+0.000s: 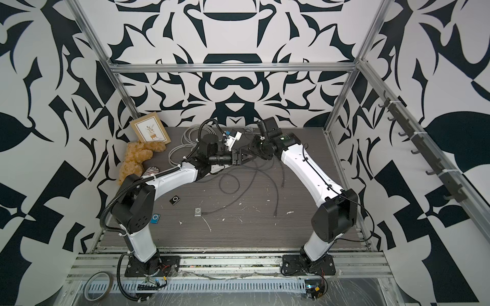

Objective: Charge mp3
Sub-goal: Pick up the plug from the center of the board.

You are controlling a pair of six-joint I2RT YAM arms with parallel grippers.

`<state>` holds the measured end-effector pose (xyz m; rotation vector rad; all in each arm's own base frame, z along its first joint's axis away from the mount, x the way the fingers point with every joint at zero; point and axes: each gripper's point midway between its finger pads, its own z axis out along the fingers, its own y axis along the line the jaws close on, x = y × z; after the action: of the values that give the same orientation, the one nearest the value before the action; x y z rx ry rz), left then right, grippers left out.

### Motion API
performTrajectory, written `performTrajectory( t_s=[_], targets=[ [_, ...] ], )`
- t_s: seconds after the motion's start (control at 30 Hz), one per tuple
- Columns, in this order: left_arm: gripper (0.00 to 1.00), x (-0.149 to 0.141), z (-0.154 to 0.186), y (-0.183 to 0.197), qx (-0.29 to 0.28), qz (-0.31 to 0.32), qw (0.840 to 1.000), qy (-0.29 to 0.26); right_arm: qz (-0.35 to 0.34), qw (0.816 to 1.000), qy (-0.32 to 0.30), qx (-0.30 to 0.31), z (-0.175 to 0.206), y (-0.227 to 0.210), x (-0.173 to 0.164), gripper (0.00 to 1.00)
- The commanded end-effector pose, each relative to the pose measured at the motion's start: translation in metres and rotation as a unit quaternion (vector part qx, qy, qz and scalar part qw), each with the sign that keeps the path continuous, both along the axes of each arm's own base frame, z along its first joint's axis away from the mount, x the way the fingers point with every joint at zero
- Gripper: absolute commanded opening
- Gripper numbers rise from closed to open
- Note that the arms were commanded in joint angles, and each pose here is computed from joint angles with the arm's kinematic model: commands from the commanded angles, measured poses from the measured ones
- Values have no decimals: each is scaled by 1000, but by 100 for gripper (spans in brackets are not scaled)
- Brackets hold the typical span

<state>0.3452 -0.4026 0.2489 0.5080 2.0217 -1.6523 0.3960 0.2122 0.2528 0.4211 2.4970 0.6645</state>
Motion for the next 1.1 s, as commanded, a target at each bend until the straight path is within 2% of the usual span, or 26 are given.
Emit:
performTrajectory(
  t_s=[0.0, 0.23, 0.43, 0.57, 0.63, 0.7, 0.8, 1.0, 1.07],
  targets=[
    [63, 7, -3, -1, 6, 4, 1000, 3, 1, 999, -28, 16, 22, 3, -5, 0],
    [50, 14, -3, -1, -2, 9, 1000, 4, 8, 999, -22, 22, 19, 8, -11, 0],
    [25, 21, -5, 6, 3, 24, 1000, -11, 19, 999, -20, 29, 21, 10, -20, 0],
    [21, 19, 6, 15, 0, 27, 997, -79, 66, 995, -34, 67, 35, 25, -28, 1],
    [20, 15, 13, 19, 2, 24, 992, -126, 93, 992, -43, 77, 47, 30, -35, 14],
    [17, 8, 22, 23, 4, 14, 983, -183, 120, 988, -42, 84, 59, 27, -43, 33],
    [12, 0, 30, 28, 14, 2, 967, -254, 160, 982, -31, 96, 73, 12, -56, 45],
    [9, -22, 40, 33, 29, -40, 919, -392, 219, 968, -17, 120, 92, -13, -83, 51],
    [8, -22, 39, 34, 47, -44, 908, -414, 236, 964, -18, 120, 97, -11, -89, 53]
  ],
)
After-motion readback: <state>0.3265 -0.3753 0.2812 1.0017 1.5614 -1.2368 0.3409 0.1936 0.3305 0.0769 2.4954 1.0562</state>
